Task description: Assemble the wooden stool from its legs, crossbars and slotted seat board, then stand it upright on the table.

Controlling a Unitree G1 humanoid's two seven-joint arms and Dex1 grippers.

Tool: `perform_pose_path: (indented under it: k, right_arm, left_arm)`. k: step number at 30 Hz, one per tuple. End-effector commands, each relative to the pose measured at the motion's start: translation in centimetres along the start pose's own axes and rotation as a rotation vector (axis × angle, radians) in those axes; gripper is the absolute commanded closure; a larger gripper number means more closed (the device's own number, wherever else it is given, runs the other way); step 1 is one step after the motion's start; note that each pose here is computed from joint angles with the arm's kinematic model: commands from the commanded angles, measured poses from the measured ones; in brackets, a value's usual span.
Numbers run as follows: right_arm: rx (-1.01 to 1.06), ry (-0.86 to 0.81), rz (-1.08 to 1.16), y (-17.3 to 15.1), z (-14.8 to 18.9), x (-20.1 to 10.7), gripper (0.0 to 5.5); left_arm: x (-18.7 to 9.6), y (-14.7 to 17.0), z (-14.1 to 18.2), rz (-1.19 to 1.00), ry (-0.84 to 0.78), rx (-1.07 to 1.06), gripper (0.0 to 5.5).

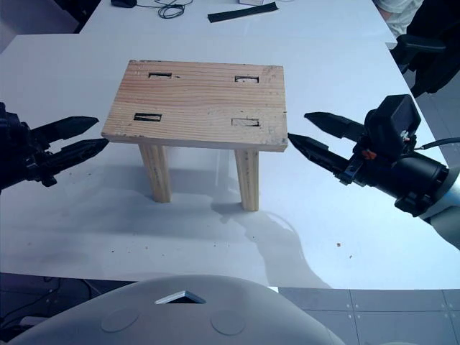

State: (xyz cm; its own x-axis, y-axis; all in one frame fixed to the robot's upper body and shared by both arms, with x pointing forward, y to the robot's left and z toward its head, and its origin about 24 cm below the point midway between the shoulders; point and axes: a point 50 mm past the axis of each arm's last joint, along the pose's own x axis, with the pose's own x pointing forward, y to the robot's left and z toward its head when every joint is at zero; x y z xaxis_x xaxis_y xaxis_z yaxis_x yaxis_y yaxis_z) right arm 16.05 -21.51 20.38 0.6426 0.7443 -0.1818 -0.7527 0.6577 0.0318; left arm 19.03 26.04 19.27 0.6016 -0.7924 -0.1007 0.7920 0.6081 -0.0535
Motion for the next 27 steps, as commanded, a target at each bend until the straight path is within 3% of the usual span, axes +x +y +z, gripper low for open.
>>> perform_pose_path:
  k: [1,4,7,13,22,27]
  right_arm:
    - [0.112,-0.009,-0.183,-2.8,-3.2,0.1,3.28]
    - [0.136,-0.016,-0.385,-5.3,-5.8,0.9,3.28]
    - [0.134,0.011,-0.595,-7.7,-9.3,2.5,3.28]
    - [0.114,-0.035,-0.721,-9.2,-13.0,6.5,3.28]
    - [0.027,-0.126,-0.917,-10.4,-16.5,11.5,3.28]
    - [0.005,-0.114,-0.879,-9.6,-17.5,14.0,3.28]
  left_arm:
    - [-0.5,1.8,-0.9,0.087,-0.043,-0.022,2.91]
    - [0.3,2.2,-2.8,0.128,-0.035,-0.044,2.91]
    - [1.2,5.8,-5.8,0.462,-0.020,-0.026,2.91]
    - [5.3,7.8,-10.2,0.753,-0.007,0.060,2.91]
    - [9.2,6.7,-17.4,0.878,-0.034,-0.052,2.91]
    - [11.8,6.0,-18.4,0.866,-0.044,-0.059,2.91]
